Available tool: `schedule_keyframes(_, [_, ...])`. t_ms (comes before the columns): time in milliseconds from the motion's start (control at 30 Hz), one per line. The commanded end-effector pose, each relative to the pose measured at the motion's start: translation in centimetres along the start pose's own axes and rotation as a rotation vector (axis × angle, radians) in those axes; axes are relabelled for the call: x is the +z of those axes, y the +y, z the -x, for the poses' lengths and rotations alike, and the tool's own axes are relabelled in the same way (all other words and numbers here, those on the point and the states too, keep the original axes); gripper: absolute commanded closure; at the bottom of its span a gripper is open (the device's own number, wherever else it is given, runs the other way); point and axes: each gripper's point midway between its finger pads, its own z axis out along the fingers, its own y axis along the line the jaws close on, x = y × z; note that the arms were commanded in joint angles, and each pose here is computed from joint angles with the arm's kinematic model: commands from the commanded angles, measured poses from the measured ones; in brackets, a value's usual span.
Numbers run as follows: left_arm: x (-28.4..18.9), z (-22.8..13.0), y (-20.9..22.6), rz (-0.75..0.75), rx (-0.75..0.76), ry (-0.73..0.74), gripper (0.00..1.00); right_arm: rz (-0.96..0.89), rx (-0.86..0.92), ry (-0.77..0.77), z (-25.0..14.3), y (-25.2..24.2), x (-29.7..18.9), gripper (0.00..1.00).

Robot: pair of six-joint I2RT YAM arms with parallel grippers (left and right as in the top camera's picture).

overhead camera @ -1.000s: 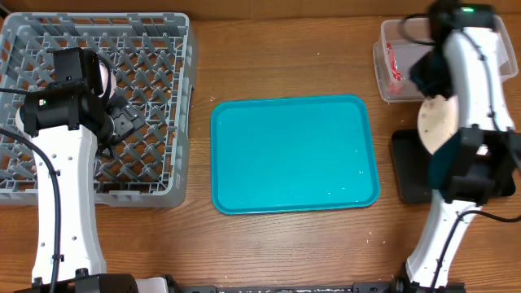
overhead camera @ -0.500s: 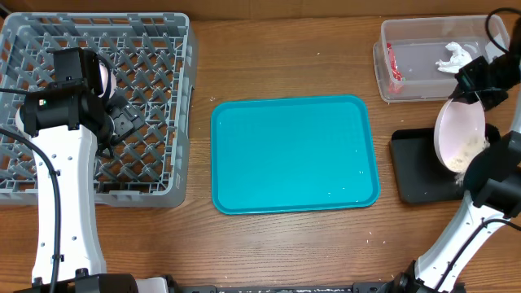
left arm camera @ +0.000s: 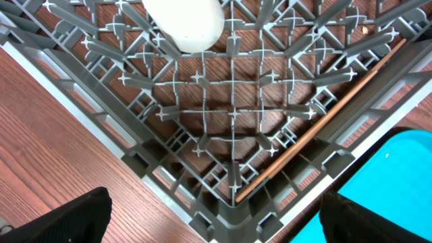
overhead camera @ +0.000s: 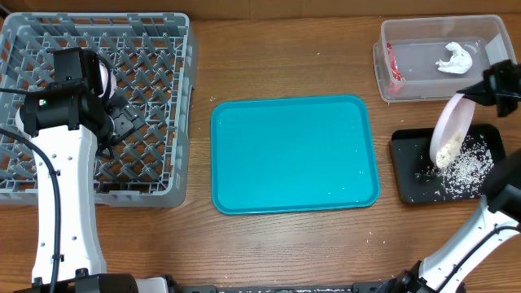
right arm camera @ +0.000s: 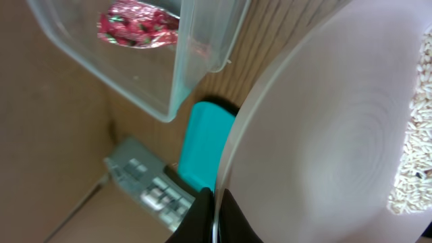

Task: Sort waste into correct bins and load items into the dishwasher
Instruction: 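Tilt the plate to pour the rice onto the black tray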

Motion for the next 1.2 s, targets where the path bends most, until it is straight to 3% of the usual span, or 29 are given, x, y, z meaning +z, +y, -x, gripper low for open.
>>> schedule_keyframes(0, [0.3,-0.1,0.1,0.008,0.016,0.006,0.0,0.154,-0.076,-0.018,-0.7,2.0,-3.4,0.96])
schedule_keyframes(200, [0.3,-0.1,0.1,0.008,0.016,0.006,0.0,0.165,-0.011,-0.027,0.6,-0.1,-4.3,0.96])
schedule_keyframes(667, [0.3,-0.1,0.1,0.007,0.016,0.006,0.0,0.338,0.036,0.157,-1.2,-0.5,-1.9,0.96])
schedule_keyframes(1167, [0.3,-0.1,0.1,0.007,0.016,0.006,0.0,0.431,-0.052,0.091,-3.3,1.3,-5.8,0.96])
